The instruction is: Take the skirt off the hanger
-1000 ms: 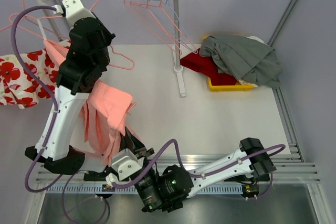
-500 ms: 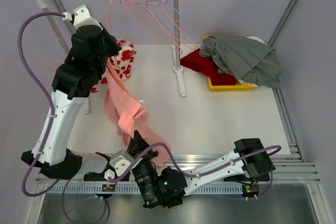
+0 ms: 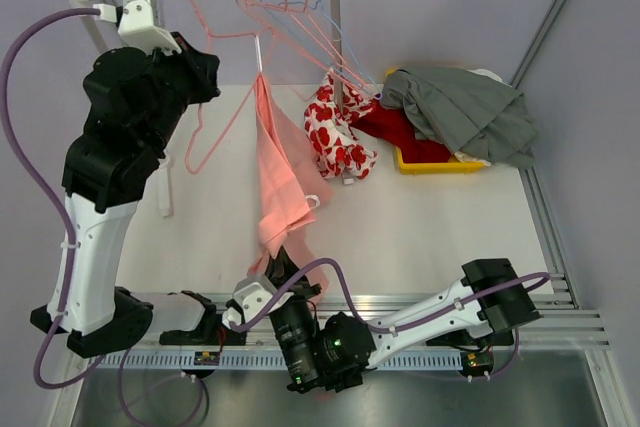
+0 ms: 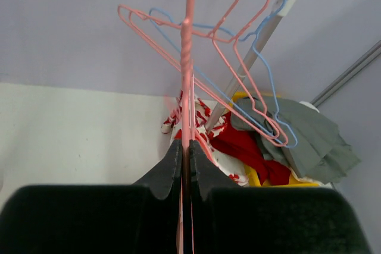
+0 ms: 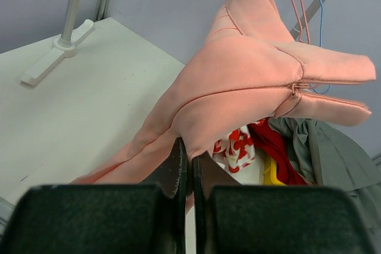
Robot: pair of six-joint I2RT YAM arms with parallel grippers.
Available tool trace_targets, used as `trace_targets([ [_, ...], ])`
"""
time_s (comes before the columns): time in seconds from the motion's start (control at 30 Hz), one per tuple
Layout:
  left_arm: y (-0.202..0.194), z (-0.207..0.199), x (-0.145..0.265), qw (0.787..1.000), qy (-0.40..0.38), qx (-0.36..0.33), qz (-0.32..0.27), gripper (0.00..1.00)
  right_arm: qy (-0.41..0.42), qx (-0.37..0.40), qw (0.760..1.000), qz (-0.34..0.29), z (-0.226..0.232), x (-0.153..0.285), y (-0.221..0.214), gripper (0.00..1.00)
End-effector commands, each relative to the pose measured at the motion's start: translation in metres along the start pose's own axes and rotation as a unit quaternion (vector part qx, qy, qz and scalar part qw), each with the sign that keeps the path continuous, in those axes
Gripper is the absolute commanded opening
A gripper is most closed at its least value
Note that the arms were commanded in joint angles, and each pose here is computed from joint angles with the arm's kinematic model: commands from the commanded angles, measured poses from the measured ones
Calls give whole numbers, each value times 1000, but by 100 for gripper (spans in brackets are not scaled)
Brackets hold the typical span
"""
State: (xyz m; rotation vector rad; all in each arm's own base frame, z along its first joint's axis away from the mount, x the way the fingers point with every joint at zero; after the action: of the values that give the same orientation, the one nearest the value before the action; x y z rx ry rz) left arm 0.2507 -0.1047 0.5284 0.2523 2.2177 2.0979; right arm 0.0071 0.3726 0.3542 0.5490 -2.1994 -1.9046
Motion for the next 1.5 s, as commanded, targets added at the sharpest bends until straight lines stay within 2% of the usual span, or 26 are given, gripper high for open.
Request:
trace_targets([
  [0.0, 55, 9, 18, 992, 13, 9, -123, 0, -6, -171, 985, -11, -20, 8, 21, 0],
  [0.2, 53, 11, 11, 993, 26, -2, -114, 0, -12, -152, 988, 11, -20, 12, 5, 0],
  [0.33, 66, 11, 27, 994, 10, 6, -112, 0, -14, -153, 988, 21, -26, 15, -8, 0],
  [0.43, 44, 5, 41, 999, -30, 1, -44, 0, -15, -153, 988, 6, -32, 9, -2, 0],
  [0.47, 25, 3, 45, 999, -39, 5, 0, 0, -19, -152, 988, 2, -35, 4, 0, 0],
  [0.53, 3, -3, 56, 996, -74, 13, 43, 0, -47, -152, 987, -6, -47, -15, 1, 0],
  [0.57, -19, -3, 68, 993, -85, 19, 75, 0, -60, -151, 987, -6, -52, -22, 1, 0],
  [0.67, -50, -5, 99, 984, -131, 28, 113, 0, -116, -145, 982, -16, -82, -56, -1, 0],
  [0.7, -54, -10, 111, 978, -166, 31, 122, 0, -147, -110, 983, -10, -96, -76, -5, 0],
  [0.77, -61, -14, 127, 968, -203, 32, 147, 0, -164, -126, 978, -16, -113, -90, -3, 0],
  [0.8, -67, -21, 140, 956, -249, 35, 152, 0, -161, -77, 984, -2, -115, -96, -10, 0],
  [0.83, -70, -25, 145, 950, -274, 36, 149, 0, -173, -140, 975, -14, -132, -108, -7, 0],
  [0.87, -70, -29, 149, 945, -294, 38, 135, 0, -170, -152, 974, -8, -137, -114, -10, 0],
  [0.9, -72, -31, 159, 938, -318, 45, 129, 0, -154, -65, 985, 49, -142, -115, -36, 0],
  [0.93, -81, -32, 157, 935, -321, 47, 145, 0, -159, -192, 968, 41, -160, -125, -29, 0],
  [0.97, -86, -31, 158, 934, -318, 47, 155, 0, -166, -201, 964, 52, -170, -124, -35, 0],
  [1.07, -92, -16, 154, 953, -251, 33, 167, 0, -211, -197, 956, 44, -201, -104, -44, 0],
  [1.1, -92, -8, 150, 963, -214, 27, 162, 0, -221, -175, 958, 57, -209, -96, -51, 0],
  [1.17, -92, 0, 146, 971, -180, 19, 156, 0, -255, -183, 948, 49, -232, -81, -48, 0],
  [1.27, -92, 4, 139, 978, -152, 21, 141, 0, -280, -177, 943, 31, -270, -71, -29, 0],
  [1.4, -95, 11, 124, 986, -102, 21, 131, 0, -286, -204, 936, -27, -322, -79, 24, 0],
  [1.47, -101, 19, 113, 988, -58, 12, 139, 0, -300, -165, 939, -27, -336, -96, 34, 0],
])
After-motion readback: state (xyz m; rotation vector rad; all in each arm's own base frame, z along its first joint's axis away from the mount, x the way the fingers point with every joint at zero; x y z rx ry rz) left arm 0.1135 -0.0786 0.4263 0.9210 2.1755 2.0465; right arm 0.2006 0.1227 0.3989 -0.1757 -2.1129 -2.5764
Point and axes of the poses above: each gripper's point midway between its finger pads, its own x axis back along the fingers, its own z axis along the line the jaws close on, y = z × x, the point moved 6 cm from there along x, back along the fingers, and after that the axes turned 15 degrees about -x, right-handed, at the moved point
